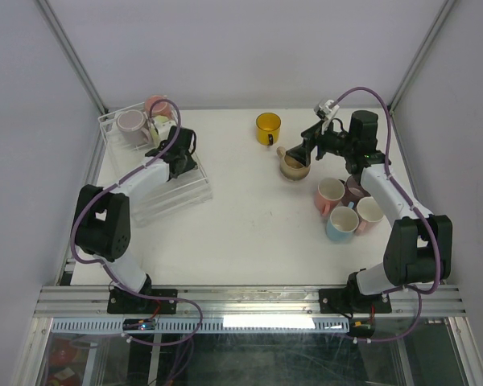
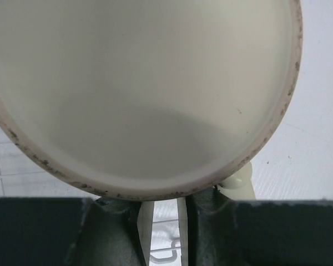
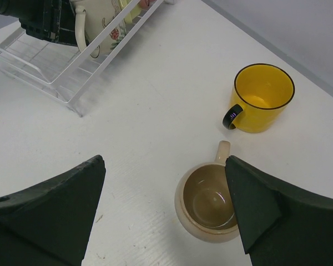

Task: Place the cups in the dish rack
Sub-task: Pick up the cup at the center of the board.

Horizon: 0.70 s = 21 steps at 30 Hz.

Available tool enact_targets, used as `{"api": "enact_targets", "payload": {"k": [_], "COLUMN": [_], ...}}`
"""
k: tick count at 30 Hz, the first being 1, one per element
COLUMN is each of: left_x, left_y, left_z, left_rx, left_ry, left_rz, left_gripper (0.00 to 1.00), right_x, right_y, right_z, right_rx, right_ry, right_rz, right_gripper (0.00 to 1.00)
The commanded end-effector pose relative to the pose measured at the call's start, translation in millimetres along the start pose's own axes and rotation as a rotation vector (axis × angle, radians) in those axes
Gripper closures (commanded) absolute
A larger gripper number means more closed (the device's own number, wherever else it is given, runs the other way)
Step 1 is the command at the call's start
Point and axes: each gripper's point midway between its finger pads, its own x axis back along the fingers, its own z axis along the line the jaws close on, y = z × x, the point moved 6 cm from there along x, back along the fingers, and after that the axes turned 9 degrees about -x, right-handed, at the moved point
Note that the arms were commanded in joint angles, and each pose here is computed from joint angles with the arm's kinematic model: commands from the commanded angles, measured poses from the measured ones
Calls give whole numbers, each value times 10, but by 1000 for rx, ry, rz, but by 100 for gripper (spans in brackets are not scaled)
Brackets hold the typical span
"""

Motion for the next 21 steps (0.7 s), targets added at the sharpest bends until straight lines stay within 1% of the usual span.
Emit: {"api": "enact_targets", "payload": {"k": [1,6,16,18,21], "left_x": [106,236,623,681,876], "left_y": [439,457,406,392,456], "left_z": [-40,-50,99,123,155], "left_rx": [56,25,1,-5,-14], "left_ry": [-34,-86,-133,-140,-179], "left_rz": [-136,-137,-155,-156,-195], "left_gripper": [78,72,60,57,49], "right_x": [85,93,113,117,129], "right_y": [198,196,215,237,267], "right_z": [93,110,176,195,222], "right_rx": [62,67,63,62,65], "right_ry": [28,40,80,92,110], "right_rz": [-49,-41,-32,-31,-27], "right_gripper": [8,8,8,8,8]}}
